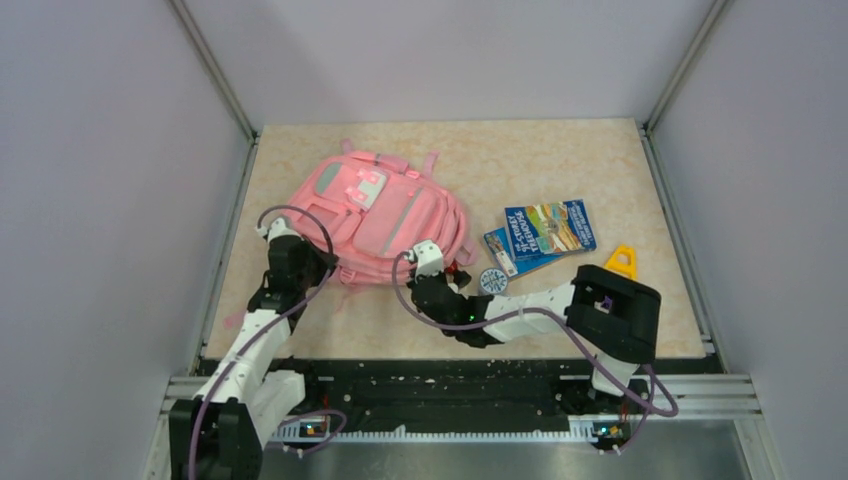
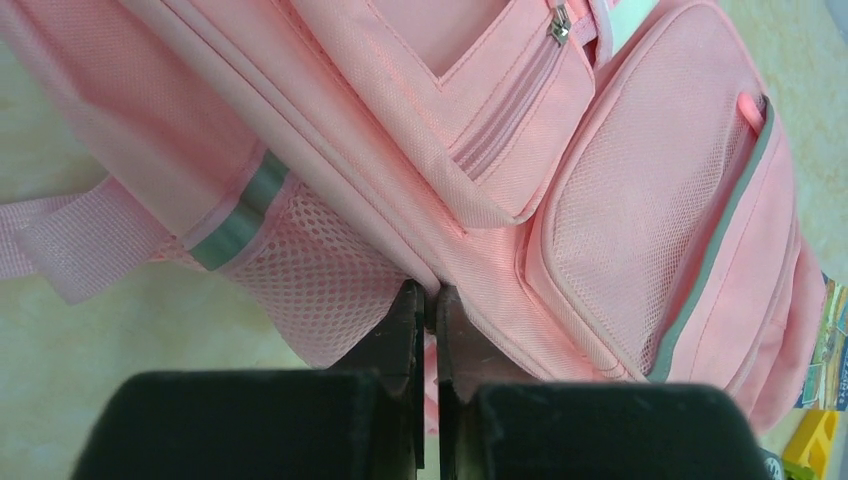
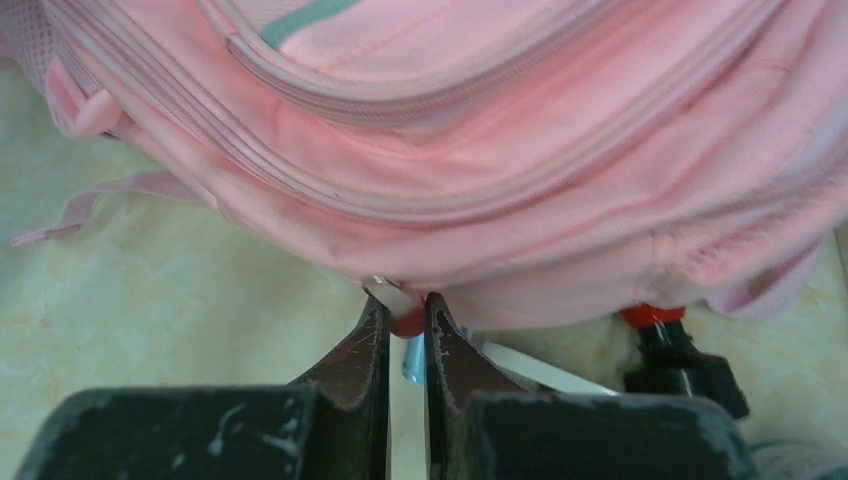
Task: Pack the student bag
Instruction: Unzip the student bag at the center of the board.
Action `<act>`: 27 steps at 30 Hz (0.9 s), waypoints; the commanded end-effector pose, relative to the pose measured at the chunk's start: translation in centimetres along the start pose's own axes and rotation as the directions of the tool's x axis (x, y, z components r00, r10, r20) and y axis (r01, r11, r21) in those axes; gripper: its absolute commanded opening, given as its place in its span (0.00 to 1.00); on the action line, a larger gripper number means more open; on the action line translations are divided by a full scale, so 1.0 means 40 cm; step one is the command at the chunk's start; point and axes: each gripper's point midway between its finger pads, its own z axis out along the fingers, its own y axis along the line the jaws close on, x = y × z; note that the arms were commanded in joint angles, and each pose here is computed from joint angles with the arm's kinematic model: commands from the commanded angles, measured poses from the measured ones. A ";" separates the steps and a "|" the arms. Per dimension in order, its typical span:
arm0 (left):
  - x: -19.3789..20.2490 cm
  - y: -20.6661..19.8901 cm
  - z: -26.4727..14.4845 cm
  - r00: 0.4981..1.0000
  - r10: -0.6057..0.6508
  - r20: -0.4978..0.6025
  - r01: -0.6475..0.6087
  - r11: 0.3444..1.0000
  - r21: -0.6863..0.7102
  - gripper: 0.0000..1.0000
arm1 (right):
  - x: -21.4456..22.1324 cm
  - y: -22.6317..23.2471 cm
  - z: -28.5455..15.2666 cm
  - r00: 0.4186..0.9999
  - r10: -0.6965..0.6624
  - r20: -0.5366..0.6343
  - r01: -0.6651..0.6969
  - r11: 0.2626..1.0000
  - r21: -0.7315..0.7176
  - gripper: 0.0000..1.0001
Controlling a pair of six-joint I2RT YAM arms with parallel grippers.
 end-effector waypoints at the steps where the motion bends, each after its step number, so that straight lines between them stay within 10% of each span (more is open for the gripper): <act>1: -0.100 0.001 -0.002 0.989 -0.007 0.151 0.009 1.000 -0.011 0.00 | -0.045 -0.072 -0.056 0.996 0.061 0.059 -0.065 0.995 0.074 0.00; 13: -0.150 -0.008 -0.051 0.980 0.059 0.189 -0.062 0.998 0.012 0.00 | -0.033 -0.184 -0.095 0.992 0.112 0.057 -0.115 0.992 0.052 0.00; 19: -0.144 -0.024 -0.114 0.970 0.178 0.165 -0.181 0.984 0.000 0.69 | -0.126 -0.137 -0.164 0.970 0.149 0.192 -0.113 0.976 -0.185 0.00; 27: -0.072 -0.195 -0.168 0.900 0.413 0.142 -0.429 0.895 0.120 0.76 | -0.160 -0.108 -0.204 0.970 0.143 0.198 -0.083 0.957 -0.280 0.00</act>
